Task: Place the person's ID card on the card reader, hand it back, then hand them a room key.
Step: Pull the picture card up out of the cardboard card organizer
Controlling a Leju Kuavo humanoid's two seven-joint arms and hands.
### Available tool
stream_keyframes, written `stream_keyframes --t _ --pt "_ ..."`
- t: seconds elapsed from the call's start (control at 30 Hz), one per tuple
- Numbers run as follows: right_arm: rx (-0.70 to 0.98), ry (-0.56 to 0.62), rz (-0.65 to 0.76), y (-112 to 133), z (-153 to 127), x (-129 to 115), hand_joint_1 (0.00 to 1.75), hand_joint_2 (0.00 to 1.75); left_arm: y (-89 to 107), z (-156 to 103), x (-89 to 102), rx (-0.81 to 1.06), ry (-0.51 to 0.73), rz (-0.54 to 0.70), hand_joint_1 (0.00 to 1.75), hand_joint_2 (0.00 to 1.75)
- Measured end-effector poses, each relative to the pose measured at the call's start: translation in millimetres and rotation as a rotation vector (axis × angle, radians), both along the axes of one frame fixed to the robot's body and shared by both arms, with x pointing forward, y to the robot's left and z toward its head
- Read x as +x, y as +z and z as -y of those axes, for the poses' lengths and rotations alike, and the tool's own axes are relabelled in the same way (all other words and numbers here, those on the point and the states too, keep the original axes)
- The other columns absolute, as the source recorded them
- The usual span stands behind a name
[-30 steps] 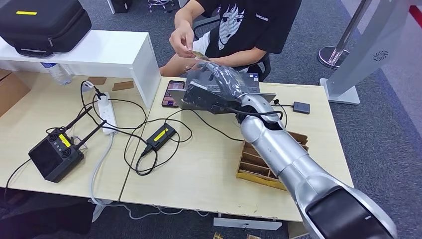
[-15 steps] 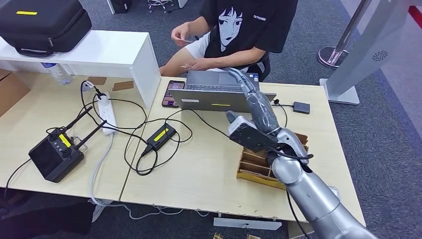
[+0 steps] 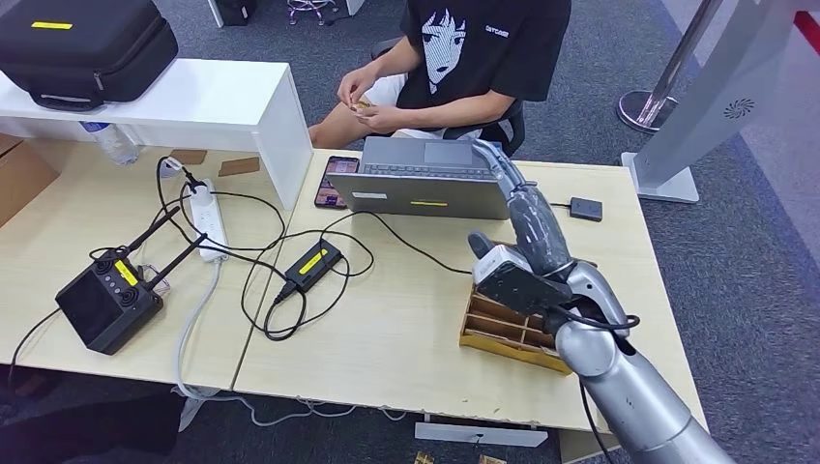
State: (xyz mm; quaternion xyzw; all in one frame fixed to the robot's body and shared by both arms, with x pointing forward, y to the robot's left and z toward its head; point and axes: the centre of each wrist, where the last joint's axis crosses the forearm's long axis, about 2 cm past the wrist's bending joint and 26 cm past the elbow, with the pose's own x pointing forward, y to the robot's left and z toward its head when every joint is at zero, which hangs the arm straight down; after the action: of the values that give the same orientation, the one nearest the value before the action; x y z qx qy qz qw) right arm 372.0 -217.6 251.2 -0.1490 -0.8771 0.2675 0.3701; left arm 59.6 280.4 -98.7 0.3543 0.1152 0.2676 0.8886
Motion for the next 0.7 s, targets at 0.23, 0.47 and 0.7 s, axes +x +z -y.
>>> stream_keyframes --t 0.23,0.47,0.7 --pt "-0.002 -0.001 0.003 0.0 1.7 -0.7 0.00 0.00 0.0 0.0 0.0 0.000 0.000 0.000 0.00 1.75" --pt "-0.004 -0.002 0.003 0.0 2.3 -0.7 0.00 0.00 0.0 0.0 0.0 0.000 0.000 0.000 0.00 1.75" --pt "-0.004 -0.002 0.003 -0.1 2.4 -0.7 0.00 0.00 0.0 0.0 0.0 0.000 0.000 0.000 0.00 1.75"
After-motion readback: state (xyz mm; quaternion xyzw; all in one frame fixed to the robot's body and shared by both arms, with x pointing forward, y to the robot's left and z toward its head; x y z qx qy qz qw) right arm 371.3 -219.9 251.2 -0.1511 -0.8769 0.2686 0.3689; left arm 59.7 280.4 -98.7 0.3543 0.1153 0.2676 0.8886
